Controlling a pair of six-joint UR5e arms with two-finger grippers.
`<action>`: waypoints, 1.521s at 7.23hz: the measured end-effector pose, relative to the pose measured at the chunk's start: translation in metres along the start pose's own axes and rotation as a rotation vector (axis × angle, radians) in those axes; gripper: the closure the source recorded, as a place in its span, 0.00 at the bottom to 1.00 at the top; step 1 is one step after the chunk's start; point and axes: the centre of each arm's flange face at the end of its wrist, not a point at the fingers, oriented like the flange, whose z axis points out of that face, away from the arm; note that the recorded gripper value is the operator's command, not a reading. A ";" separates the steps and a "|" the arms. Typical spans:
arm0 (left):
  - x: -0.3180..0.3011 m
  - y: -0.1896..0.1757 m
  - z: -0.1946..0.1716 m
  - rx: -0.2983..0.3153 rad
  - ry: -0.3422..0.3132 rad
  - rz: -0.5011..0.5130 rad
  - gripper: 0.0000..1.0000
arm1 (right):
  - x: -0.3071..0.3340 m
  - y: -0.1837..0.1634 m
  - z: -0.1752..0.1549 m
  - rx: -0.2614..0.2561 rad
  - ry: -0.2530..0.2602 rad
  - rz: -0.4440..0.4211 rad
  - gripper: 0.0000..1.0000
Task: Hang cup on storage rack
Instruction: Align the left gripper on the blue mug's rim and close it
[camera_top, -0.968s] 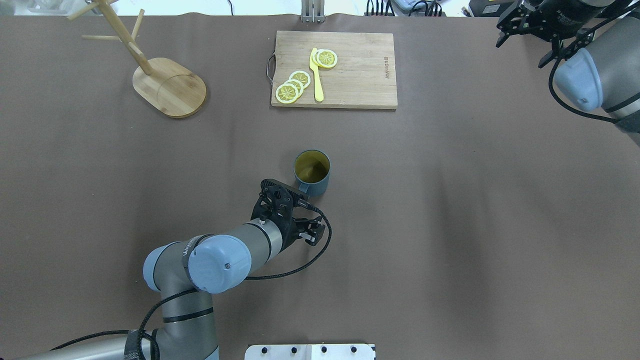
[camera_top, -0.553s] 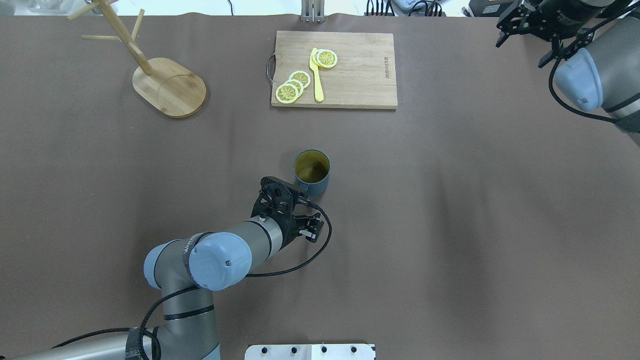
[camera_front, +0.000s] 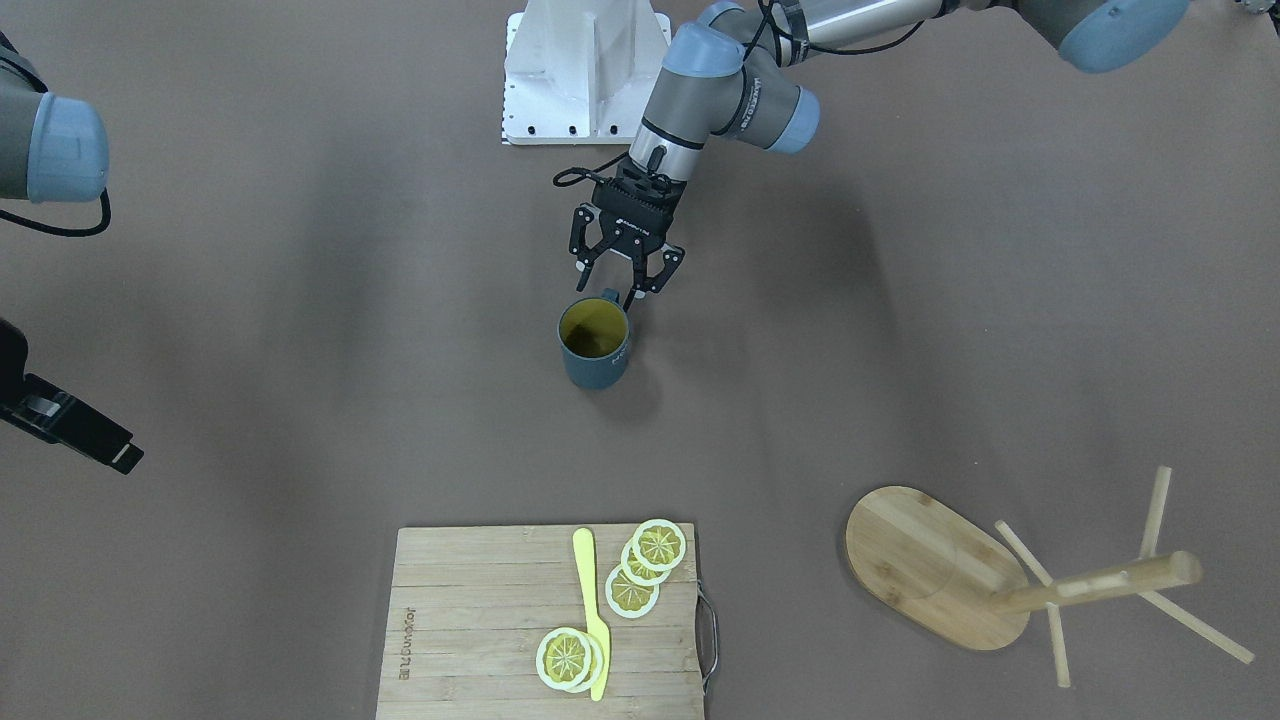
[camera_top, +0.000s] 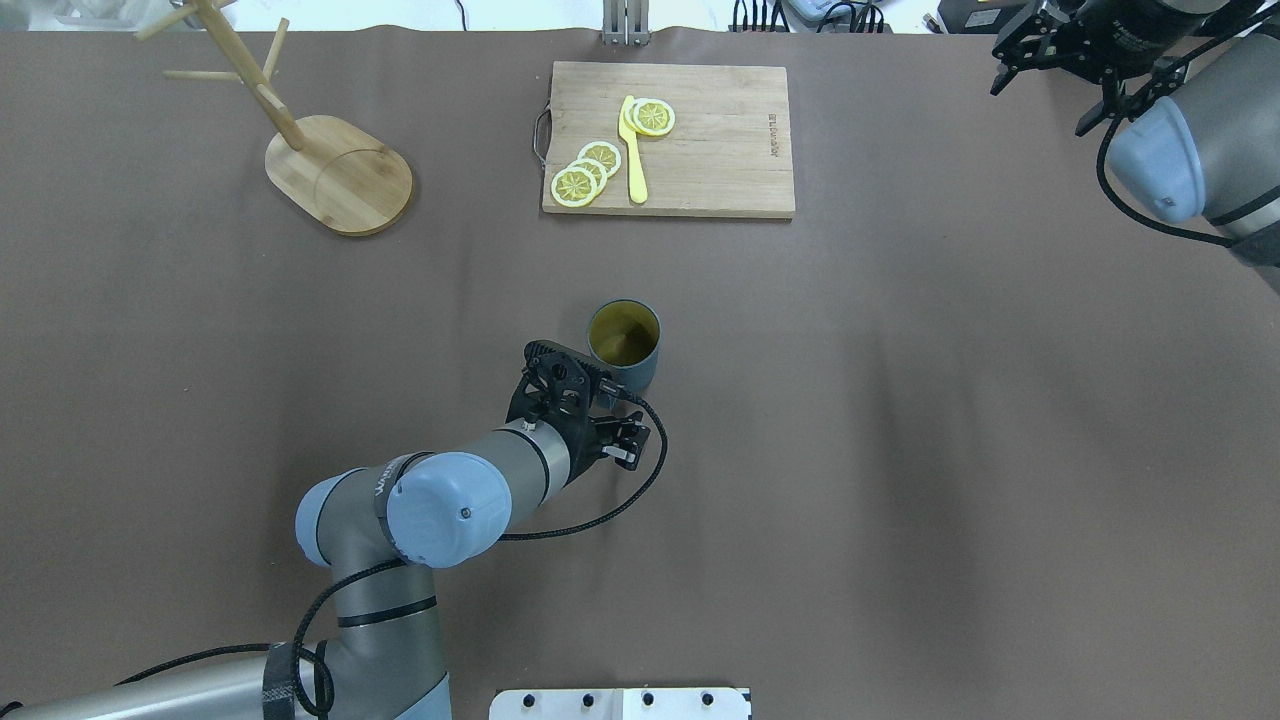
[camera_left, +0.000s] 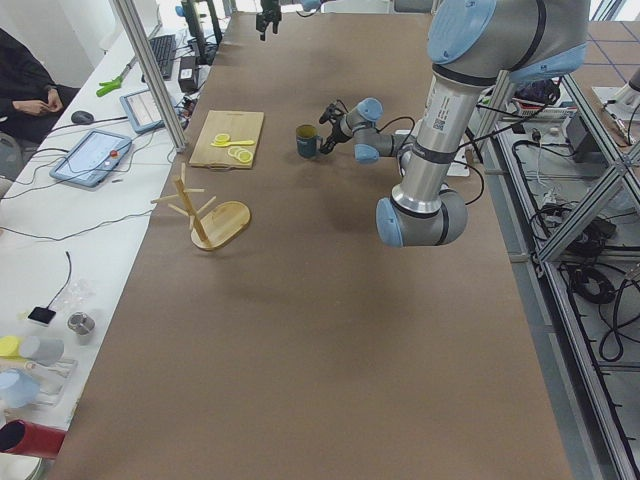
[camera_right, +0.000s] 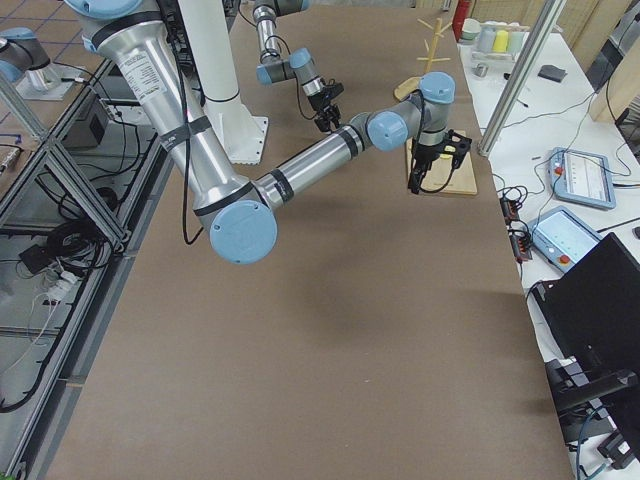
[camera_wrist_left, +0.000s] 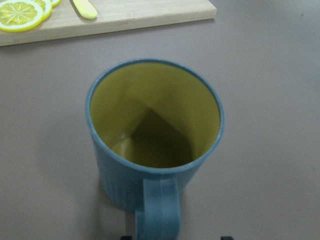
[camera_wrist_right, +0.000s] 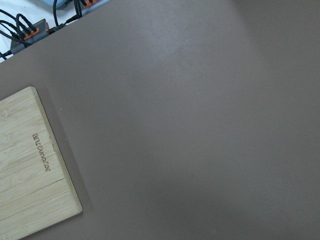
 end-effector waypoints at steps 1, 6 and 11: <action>-0.002 -0.002 0.003 0.005 -0.009 -0.001 0.47 | 0.000 0.000 0.000 0.000 0.000 -0.001 0.00; -0.005 -0.007 0.005 0.013 -0.014 -0.008 1.00 | 0.000 0.000 0.001 -0.001 0.001 -0.002 0.00; -0.004 -0.027 -0.008 0.068 0.037 -0.047 1.00 | 0.000 0.001 0.001 -0.004 -0.001 0.000 0.00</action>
